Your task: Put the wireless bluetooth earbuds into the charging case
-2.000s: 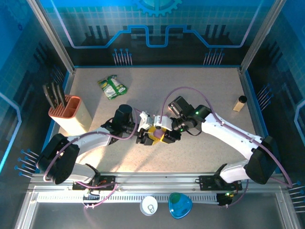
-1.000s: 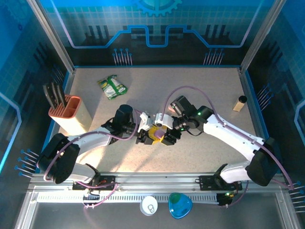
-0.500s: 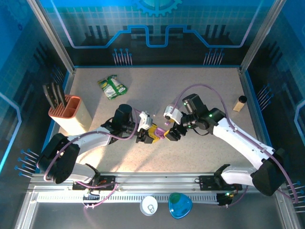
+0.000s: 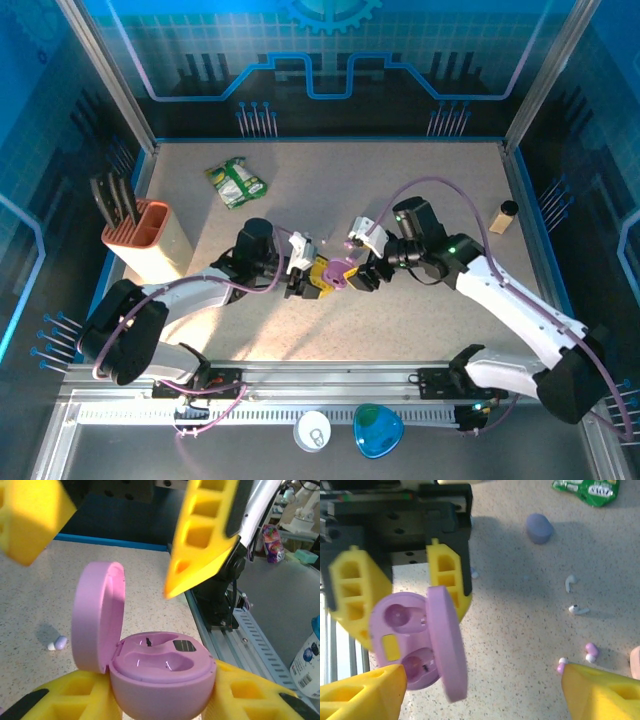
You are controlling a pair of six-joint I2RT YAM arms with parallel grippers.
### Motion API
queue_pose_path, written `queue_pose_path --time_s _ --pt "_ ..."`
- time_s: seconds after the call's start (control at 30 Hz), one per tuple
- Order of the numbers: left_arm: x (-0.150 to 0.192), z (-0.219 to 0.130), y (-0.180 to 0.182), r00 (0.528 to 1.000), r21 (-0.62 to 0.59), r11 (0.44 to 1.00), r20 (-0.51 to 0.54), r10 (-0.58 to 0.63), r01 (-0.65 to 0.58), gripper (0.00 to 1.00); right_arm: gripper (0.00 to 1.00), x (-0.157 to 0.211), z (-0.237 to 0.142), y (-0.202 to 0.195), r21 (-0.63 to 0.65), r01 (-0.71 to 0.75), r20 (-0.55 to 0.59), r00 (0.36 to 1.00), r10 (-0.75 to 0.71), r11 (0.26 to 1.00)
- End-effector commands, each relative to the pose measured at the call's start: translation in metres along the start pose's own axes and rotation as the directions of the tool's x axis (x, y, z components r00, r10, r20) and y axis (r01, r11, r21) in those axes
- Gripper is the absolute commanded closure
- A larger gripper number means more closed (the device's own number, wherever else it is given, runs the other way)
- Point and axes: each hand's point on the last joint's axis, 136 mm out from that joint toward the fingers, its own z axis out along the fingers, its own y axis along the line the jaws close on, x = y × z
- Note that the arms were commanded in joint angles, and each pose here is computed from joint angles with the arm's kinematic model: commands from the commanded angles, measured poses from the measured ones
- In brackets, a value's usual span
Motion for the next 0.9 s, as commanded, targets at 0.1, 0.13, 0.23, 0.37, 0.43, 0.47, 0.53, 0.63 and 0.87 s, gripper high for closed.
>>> queue_pose_path --time_s 0.1,0.13,0.23,0.37,0.43,0.47,0.53,0.63,0.87 --pt "-0.014 -0.013 0.009 0.994 -0.025 1.000 0.112 0.011 -0.008 0.63 0.17 -0.030 -0.031 0.010 0.015 0.011 0.235 0.972 -0.014 1.000" --pt "-0.016 -0.015 0.012 0.992 -0.036 0.999 0.128 0.013 -0.008 0.64 0.17 -0.031 -0.035 0.006 0.039 -0.013 0.265 0.964 0.002 0.999" --pt "-0.024 -0.025 0.018 0.981 -0.076 0.997 0.191 0.035 -0.021 0.64 0.17 -0.033 -0.054 -0.019 0.139 -0.159 0.372 0.923 0.097 0.977" --pt "-0.034 -0.037 0.027 0.965 -0.110 0.994 0.261 0.037 -0.008 0.65 0.20 -0.007 -0.073 -0.077 0.247 -0.541 0.492 0.785 0.377 0.804" --pt "-0.034 -0.038 0.029 0.963 -0.126 0.992 0.264 0.050 -0.017 0.65 0.22 0.010 -0.069 -0.090 0.227 -0.651 0.491 0.719 0.492 0.725" --pt "-0.035 -0.038 0.030 0.963 -0.137 0.990 0.266 0.055 -0.019 0.65 0.23 0.019 -0.064 -0.095 0.216 -0.704 0.486 0.678 0.551 0.676" --pt "-0.037 -0.040 0.035 0.960 -0.164 0.986 0.272 0.066 -0.021 0.64 0.24 0.034 -0.051 -0.101 0.199 -0.781 0.471 0.606 0.641 0.592" --pt "-0.039 -0.042 0.038 0.956 -0.195 0.980 0.280 0.083 -0.028 0.64 0.28 0.062 -0.028 -0.107 0.165 -0.896 0.454 0.439 0.775 0.411" --pt "-0.040 -0.043 0.037 0.955 -0.209 0.977 0.280 0.100 -0.041 0.64 0.35 0.088 0.034 -0.100 0.141 -0.953 0.465 0.304 0.831 0.269"
